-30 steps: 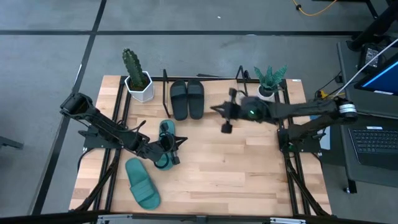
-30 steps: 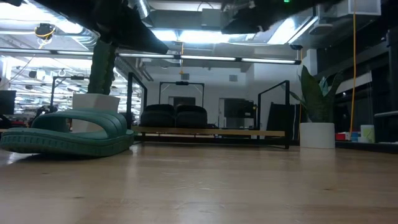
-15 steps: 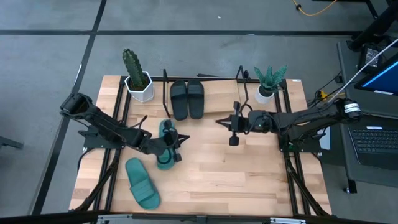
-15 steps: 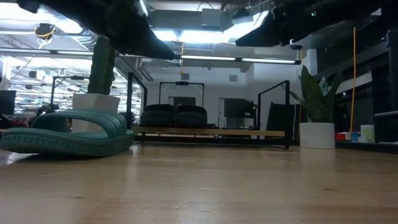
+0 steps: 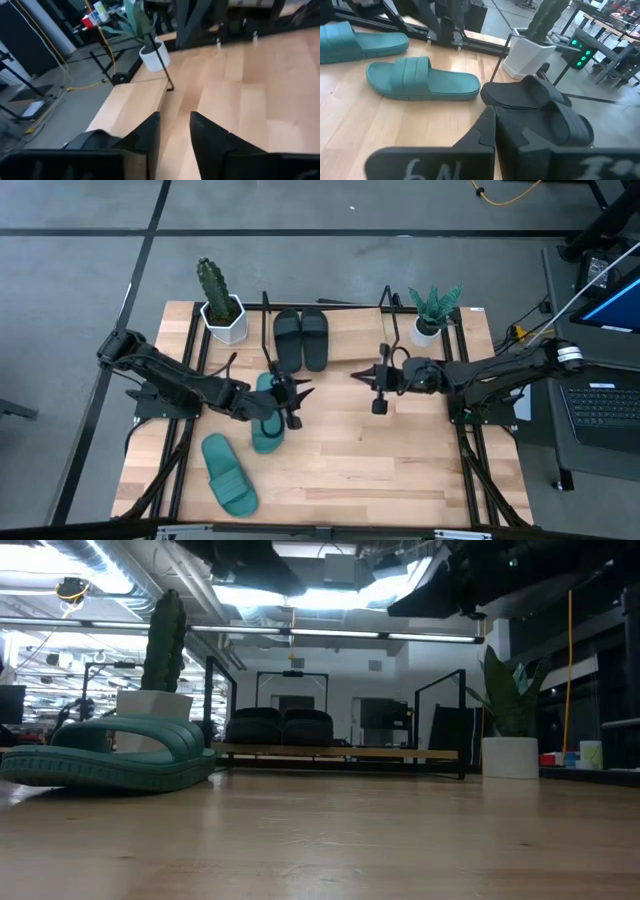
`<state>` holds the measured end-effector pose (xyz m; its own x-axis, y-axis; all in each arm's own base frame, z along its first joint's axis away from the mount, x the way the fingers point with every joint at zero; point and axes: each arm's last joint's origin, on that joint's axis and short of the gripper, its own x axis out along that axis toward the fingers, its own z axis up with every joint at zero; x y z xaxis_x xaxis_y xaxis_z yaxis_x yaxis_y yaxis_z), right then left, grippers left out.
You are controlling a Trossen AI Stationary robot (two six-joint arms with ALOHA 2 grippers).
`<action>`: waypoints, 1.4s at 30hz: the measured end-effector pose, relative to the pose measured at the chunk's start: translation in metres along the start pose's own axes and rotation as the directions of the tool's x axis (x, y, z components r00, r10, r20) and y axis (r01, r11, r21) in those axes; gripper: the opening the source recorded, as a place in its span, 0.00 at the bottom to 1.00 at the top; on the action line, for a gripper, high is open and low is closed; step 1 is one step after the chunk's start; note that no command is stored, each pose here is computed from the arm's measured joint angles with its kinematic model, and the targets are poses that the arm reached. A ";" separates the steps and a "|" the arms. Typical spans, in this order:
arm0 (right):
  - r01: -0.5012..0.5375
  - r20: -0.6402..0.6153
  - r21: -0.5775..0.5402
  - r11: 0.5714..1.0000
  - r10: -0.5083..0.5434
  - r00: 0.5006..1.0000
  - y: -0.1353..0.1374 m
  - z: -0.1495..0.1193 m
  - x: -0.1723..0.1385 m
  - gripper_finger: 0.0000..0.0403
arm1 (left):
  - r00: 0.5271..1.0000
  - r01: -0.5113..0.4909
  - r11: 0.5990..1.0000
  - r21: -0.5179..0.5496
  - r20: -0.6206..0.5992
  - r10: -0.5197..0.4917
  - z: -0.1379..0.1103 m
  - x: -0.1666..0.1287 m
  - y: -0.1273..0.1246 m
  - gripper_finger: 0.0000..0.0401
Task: Pick and place slides into the shelf
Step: Adjust the black slides on the shelf
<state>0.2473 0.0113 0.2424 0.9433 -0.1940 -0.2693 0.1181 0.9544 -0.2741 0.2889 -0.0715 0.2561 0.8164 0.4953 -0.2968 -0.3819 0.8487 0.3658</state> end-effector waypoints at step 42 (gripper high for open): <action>-0.230 0.278 0.093 0.969 0.197 0.940 -0.018 -0.068 -0.047 0.00 | 0.966 0.024 0.975 0.219 -0.256 0.034 0.024 0.050 0.009 0.30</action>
<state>0.1794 -0.0125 0.1975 0.9964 0.0685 -0.0507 -0.0741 0.9903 -0.1178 0.3364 -0.0432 0.2657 0.6649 0.5546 -0.5004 -0.2579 0.7991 0.5430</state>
